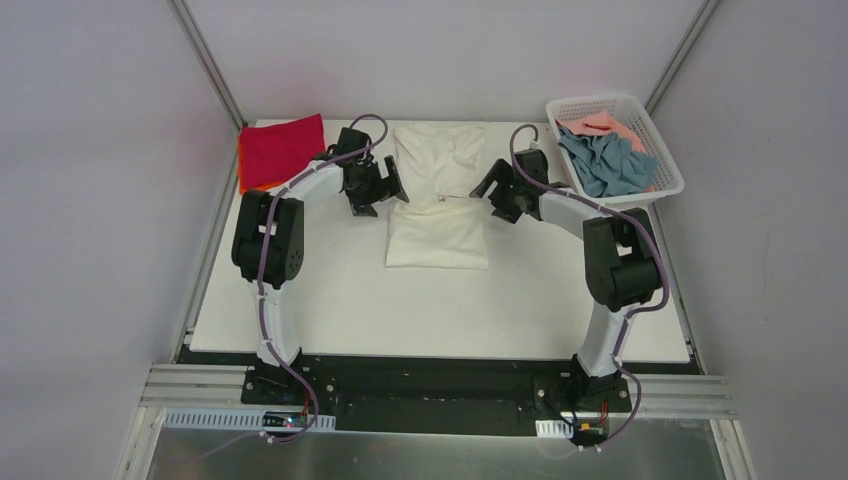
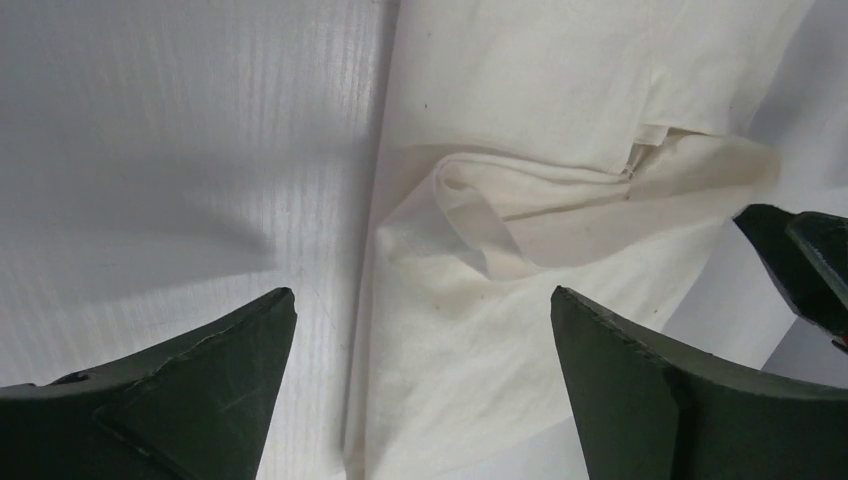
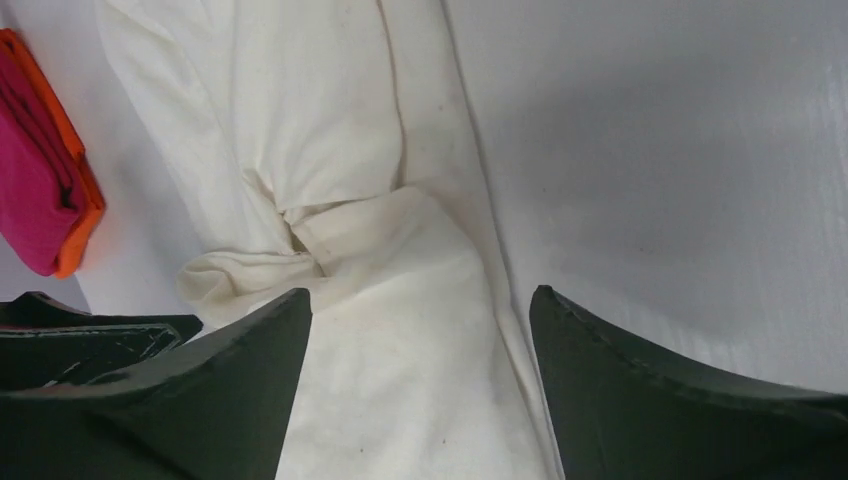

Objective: Fold and stack the t-shirts
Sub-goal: Fold the folded rectangular tshirt in 1/3 of the way, then grab one side of the 2/3 rectangular tshirt with both arms

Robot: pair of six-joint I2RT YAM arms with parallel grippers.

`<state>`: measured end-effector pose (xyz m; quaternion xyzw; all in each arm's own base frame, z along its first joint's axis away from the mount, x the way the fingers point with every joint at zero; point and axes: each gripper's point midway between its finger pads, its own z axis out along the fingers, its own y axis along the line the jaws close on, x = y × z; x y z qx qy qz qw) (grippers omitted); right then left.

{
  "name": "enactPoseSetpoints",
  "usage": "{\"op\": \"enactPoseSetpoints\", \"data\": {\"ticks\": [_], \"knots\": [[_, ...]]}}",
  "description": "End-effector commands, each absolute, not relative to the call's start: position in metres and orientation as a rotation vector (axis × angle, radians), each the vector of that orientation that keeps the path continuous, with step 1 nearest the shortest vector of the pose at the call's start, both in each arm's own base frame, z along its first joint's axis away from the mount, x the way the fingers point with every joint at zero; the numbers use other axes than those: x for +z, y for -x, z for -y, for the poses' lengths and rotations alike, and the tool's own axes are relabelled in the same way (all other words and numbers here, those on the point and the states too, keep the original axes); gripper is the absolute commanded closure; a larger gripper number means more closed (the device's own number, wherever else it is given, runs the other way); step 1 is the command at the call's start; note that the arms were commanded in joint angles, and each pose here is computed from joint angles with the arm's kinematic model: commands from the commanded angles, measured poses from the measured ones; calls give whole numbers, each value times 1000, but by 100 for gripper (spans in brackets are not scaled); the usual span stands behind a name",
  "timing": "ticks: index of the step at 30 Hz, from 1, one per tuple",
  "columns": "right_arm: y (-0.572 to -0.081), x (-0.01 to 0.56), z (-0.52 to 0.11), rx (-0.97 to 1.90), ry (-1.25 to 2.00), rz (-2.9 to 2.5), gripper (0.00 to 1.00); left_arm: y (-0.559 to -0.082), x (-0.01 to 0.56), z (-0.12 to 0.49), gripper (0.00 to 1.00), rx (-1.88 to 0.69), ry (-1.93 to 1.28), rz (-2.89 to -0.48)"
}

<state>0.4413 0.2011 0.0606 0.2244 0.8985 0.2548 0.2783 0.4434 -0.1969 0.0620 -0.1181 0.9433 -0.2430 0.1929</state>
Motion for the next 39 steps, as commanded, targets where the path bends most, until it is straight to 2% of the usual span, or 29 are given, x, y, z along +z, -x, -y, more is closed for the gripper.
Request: {"op": "enactPoseSetpoints", "data": {"ticks": [1, 6, 13, 22, 29, 32, 34, 38, 39], "knots": [[-446, 103, -200, 708, -548, -2358, 3, -438, 109, 195, 1, -713, 272, -2561], [-412, 115, -202, 719, -506, -2357, 0, -407, 120, 178, 1, -655, 305, -2543], [-357, 110, -233, 742, -320, -2465, 0, -358, 102, 172, 1, -656, 380, -2594], [-299, 81, -201, 638, -468, -2551, 1, -310, 67, 172, 2, -628, 434, -2692], [-279, 57, -203, 697, -586, -2597, 2, -300, 42, 184, 22, -608, 440, -2759], [-279, 48, -201, 674, -628, -2605, 9, -299, 31, 184, 37, -593, 463, -2791], [-280, 43, -197, 650, -651, -2601, 14, -298, 21, 179, 42, -550, 491, -2803], [-280, 36, -193, 624, -681, -2592, 27, -297, 10, 185, 59, -573, 500, -2835], [-280, 35, -192, 622, -688, -2589, 29, -297, 8, 186, 60, -579, 500, -2836]]}}
